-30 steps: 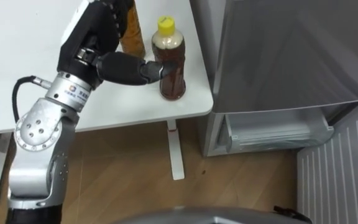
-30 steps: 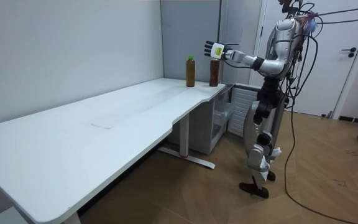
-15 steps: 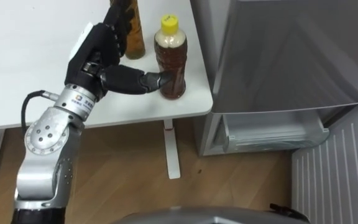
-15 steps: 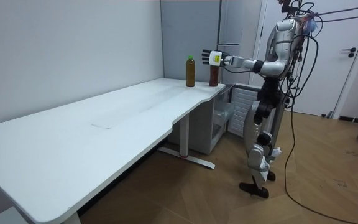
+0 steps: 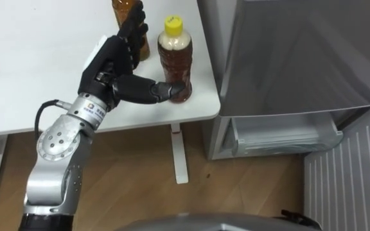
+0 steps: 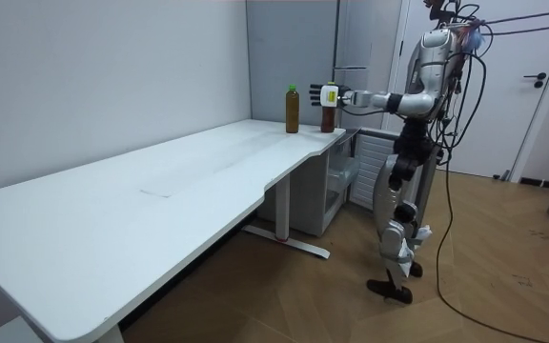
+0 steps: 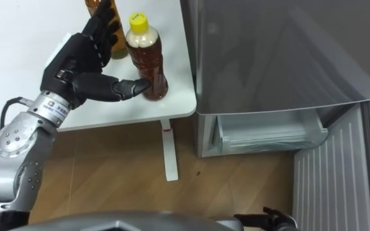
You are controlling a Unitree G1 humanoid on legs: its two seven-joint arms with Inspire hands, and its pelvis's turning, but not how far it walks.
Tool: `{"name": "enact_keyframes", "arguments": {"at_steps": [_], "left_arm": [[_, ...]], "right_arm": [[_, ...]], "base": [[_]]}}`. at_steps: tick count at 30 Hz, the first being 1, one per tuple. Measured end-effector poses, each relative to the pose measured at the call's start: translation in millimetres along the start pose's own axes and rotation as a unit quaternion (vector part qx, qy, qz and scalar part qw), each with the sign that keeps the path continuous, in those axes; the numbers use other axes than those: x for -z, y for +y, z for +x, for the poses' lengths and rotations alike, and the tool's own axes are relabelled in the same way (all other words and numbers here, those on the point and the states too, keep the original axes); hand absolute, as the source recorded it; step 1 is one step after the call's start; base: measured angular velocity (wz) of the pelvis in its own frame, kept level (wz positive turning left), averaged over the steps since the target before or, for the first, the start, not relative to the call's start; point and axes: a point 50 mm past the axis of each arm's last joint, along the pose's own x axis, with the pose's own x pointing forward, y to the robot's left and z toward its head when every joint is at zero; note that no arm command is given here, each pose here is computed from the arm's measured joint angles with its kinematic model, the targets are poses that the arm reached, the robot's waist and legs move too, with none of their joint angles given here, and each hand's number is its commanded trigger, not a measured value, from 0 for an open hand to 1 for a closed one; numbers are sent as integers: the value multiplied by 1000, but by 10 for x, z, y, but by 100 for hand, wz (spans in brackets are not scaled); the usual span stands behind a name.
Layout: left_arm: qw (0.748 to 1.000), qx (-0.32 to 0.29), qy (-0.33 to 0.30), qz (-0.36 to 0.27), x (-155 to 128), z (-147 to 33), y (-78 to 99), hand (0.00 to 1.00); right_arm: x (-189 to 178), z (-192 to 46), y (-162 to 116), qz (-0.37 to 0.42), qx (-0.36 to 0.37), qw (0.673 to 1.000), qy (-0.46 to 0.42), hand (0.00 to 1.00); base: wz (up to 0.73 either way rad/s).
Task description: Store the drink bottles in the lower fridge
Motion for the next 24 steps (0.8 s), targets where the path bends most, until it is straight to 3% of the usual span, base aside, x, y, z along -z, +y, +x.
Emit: {"name": "enact_keyframes", "arguments": {"at_steps": [24], "left_arm": [[1000,17,-22,-2,-110,97,-4,0]], "right_arm": [[24,-8,-4,8,-4,1000,-5,0]], "base": [[-4]]}}
